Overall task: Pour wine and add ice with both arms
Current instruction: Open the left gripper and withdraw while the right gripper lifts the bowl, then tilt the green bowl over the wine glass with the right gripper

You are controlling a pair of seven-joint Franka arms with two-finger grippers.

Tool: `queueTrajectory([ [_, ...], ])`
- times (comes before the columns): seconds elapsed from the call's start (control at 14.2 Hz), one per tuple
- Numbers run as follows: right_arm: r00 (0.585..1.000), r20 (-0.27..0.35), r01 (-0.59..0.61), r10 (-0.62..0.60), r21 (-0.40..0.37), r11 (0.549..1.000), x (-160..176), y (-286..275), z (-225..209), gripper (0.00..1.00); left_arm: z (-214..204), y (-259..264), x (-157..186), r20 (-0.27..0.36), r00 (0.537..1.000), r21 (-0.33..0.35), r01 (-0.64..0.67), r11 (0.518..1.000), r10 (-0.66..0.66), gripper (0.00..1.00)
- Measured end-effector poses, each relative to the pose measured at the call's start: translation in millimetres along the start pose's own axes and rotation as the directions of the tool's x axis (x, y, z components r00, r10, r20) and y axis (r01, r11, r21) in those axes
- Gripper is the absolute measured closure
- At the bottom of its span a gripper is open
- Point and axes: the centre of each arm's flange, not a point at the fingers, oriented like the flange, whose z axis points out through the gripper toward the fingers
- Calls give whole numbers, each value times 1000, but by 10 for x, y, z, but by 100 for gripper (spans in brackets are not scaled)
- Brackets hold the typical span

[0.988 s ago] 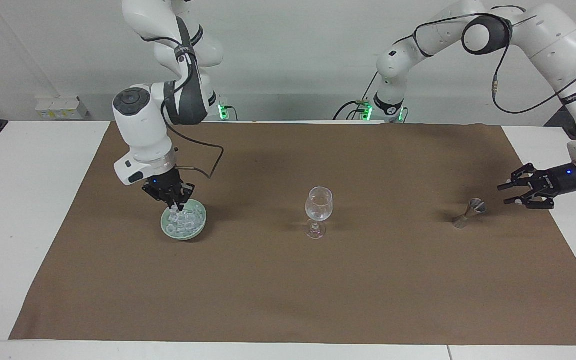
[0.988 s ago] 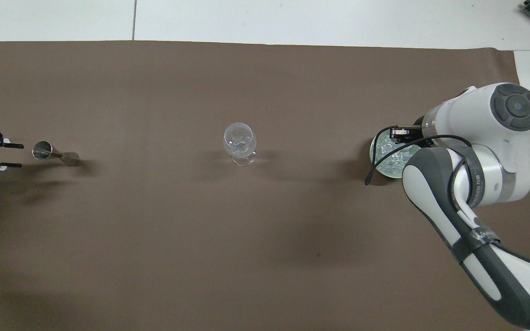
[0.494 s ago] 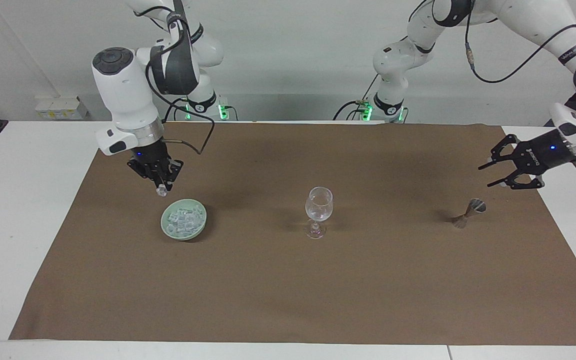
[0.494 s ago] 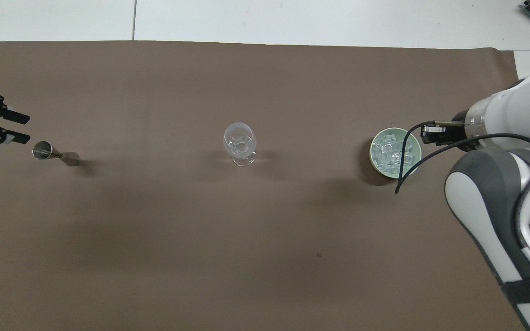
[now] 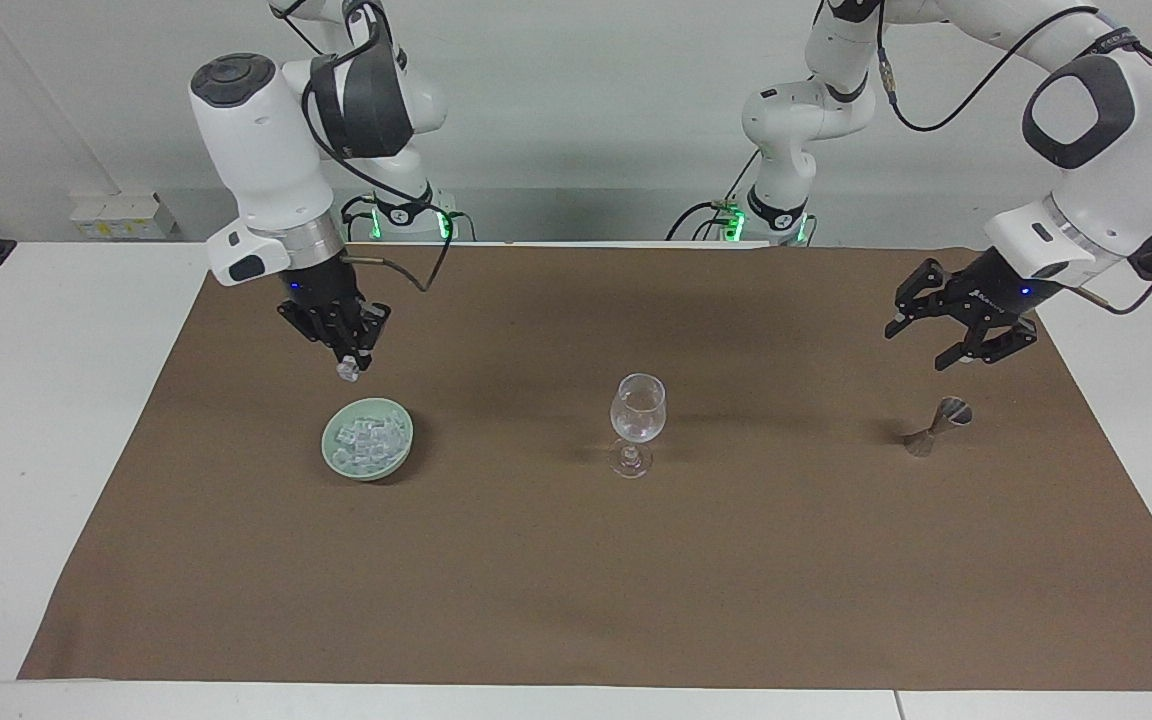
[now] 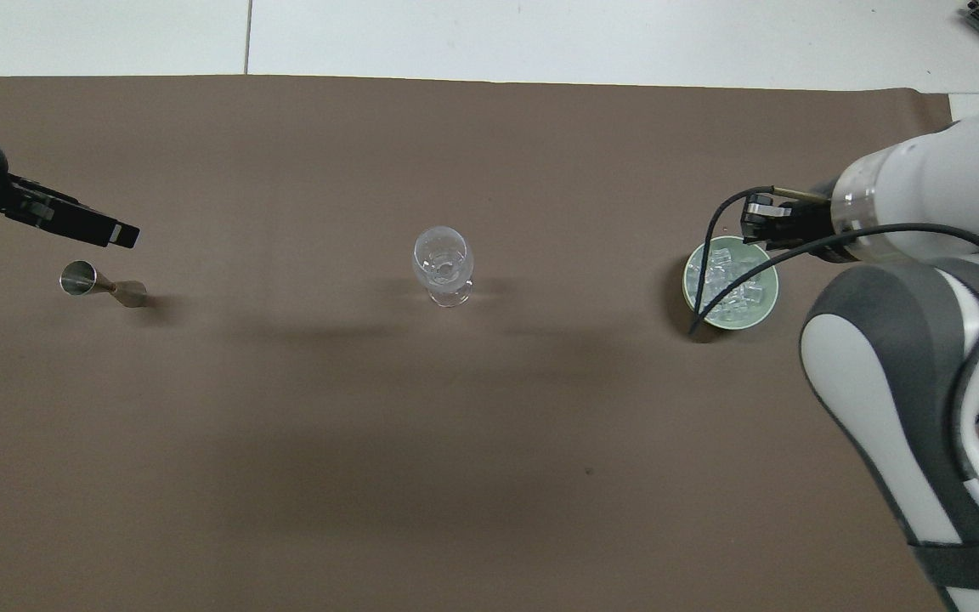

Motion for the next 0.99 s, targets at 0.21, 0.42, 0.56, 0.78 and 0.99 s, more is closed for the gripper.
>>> queueTrajectory([
  [0.21,997,10,-71,70,31,997,-173,-556,1,78,-253,-20,-163,-15,988,115,152,982,-151,10],
  [0.42,992,52,-118,116,54,991,-409,-1117,142,78,-438,32,-318,-36,971,224,237,945,-235,4],
  [0.56,985,72,-159,154,69,985,-526,-1431,193,78,-472,107,-385,-54,969,265,247,932,-241,0],
  [0.78,976,82,-206,200,85,975,-651,-1703,193,78,-490,150,-428,-58,967,274,253,928,-246,0],
  [0.99,970,100,-230,219,111,967,-848,-2116,207,78,-506,154,-436,-61,967,275,256,927,-249,0],
])
